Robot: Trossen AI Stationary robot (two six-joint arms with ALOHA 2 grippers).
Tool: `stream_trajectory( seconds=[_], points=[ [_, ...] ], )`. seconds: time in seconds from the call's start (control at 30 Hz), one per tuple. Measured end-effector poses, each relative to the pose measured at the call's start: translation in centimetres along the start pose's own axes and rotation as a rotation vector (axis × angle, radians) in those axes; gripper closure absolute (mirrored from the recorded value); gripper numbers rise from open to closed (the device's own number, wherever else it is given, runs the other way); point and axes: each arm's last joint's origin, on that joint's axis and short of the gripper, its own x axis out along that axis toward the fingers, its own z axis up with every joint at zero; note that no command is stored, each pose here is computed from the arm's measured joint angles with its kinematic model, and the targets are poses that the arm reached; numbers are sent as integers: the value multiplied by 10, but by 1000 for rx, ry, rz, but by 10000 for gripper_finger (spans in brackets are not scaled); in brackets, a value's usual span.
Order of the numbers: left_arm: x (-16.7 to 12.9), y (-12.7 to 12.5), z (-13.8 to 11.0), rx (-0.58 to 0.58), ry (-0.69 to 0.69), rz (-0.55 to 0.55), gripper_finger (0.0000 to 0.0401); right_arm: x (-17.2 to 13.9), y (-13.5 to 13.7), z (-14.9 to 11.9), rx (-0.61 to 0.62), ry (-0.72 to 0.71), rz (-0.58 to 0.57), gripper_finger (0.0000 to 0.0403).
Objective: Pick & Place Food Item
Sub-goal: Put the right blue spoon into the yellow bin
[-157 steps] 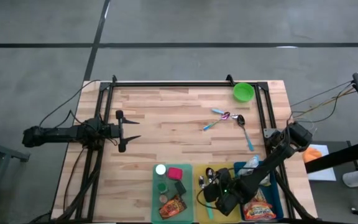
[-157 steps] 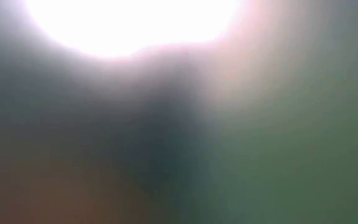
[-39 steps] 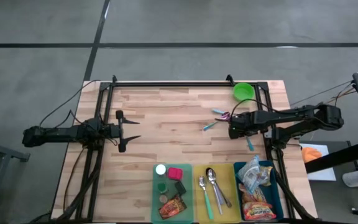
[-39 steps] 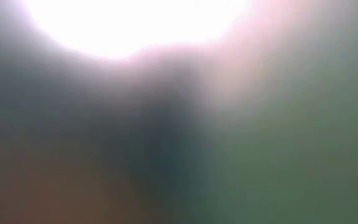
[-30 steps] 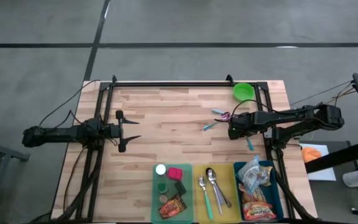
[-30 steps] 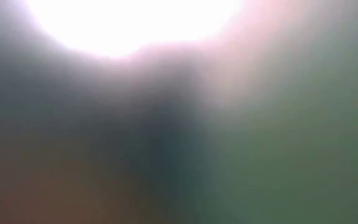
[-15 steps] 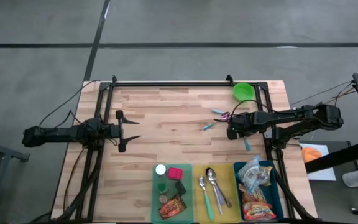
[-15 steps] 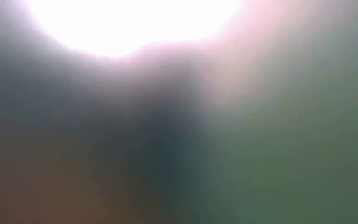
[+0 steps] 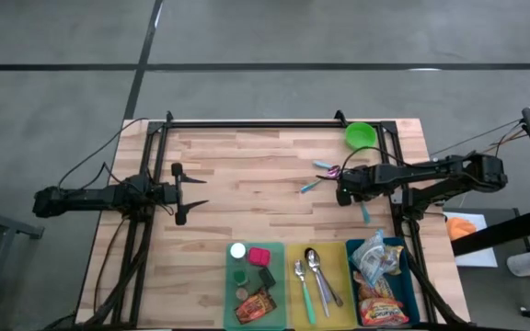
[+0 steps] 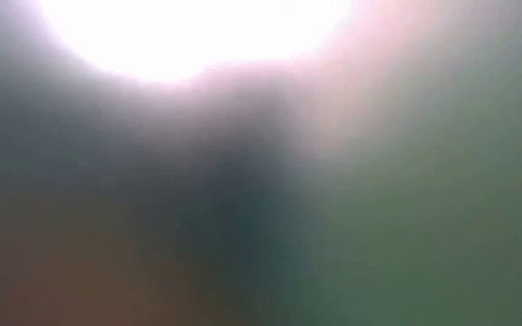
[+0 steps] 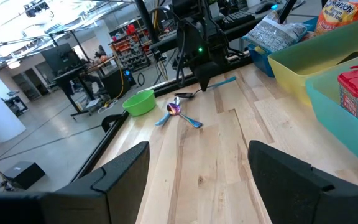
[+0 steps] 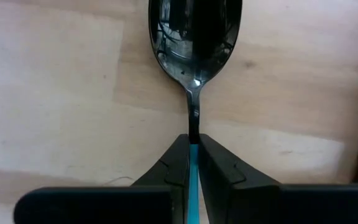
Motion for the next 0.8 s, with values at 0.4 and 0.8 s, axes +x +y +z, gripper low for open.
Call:
stream_trajectory(
  seconds=[0.4, 0.8],
  points=[
    [0, 0, 0, 0, 0, 0, 126, -33, 19, 16, -40, -62, 140, 383],
    [0, 0, 0, 0, 0, 0, 126, -105, 53, 14, -168, -150, 413, 383]
  ],
)
